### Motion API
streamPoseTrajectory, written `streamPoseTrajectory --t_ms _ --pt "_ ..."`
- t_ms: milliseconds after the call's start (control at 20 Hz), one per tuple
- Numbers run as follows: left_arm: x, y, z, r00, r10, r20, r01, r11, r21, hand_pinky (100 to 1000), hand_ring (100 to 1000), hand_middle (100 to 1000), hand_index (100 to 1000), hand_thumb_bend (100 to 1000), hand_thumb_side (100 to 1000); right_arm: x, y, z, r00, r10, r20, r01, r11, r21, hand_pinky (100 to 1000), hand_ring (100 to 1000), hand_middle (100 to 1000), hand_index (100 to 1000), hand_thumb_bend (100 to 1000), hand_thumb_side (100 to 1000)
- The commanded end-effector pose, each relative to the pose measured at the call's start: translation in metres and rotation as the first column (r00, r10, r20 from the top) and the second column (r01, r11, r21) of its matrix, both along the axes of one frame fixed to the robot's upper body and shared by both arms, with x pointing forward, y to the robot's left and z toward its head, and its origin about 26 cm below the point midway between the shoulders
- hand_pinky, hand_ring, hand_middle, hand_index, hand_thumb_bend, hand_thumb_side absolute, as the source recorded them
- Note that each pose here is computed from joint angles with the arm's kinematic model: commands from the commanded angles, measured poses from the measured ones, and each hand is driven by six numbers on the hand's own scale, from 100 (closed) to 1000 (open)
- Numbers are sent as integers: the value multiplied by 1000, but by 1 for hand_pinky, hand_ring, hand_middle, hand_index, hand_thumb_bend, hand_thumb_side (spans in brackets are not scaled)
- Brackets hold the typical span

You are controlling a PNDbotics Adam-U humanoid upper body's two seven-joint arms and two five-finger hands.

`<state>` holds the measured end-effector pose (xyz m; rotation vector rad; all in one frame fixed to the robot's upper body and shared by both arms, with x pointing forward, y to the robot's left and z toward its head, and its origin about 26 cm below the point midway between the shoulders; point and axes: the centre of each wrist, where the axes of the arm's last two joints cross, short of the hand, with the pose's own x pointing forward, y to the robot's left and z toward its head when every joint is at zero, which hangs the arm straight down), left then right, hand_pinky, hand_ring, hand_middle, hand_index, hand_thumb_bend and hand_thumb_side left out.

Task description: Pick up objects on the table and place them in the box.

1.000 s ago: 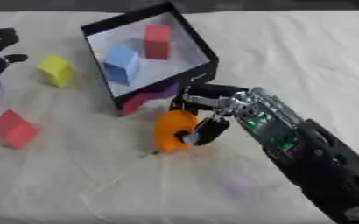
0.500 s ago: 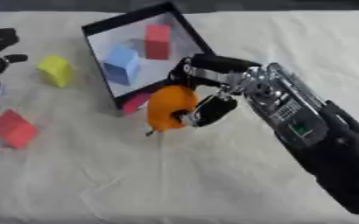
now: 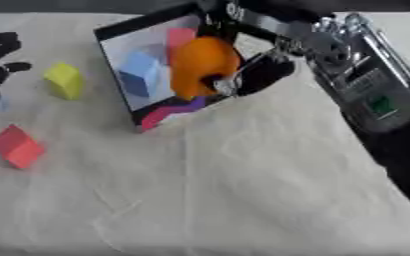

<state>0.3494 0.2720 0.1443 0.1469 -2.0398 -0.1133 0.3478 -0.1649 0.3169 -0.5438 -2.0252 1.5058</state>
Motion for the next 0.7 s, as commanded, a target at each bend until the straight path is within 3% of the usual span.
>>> streamPoseTrajectory --t_ms 50,300,550,700 --pt "0 3 10 999 9 32 -9 1000 11 701 848 752 724 236 787 18 -4 16 993 -96 65 90 992 91 638 555 524 644 270 100" --pt "1 0 10 1000 5 26 -5 1000 11 701 849 752 722 236 788 65 4 12 974 -203 104 192 976 104 660 568 536 650 297 100" --pt "2 -4 11 1000 -11 28 10 1000 6 701 849 751 721 237 789 112 10 -12 952 -298 75 296 954 36 670 578 547 658 317 100" --pt "2 -6 11 999 -20 25 20 1000 6 701 849 752 720 233 792 130 12 -31 944 -328 38 328 945 -8 675 585 554 663 329 100"
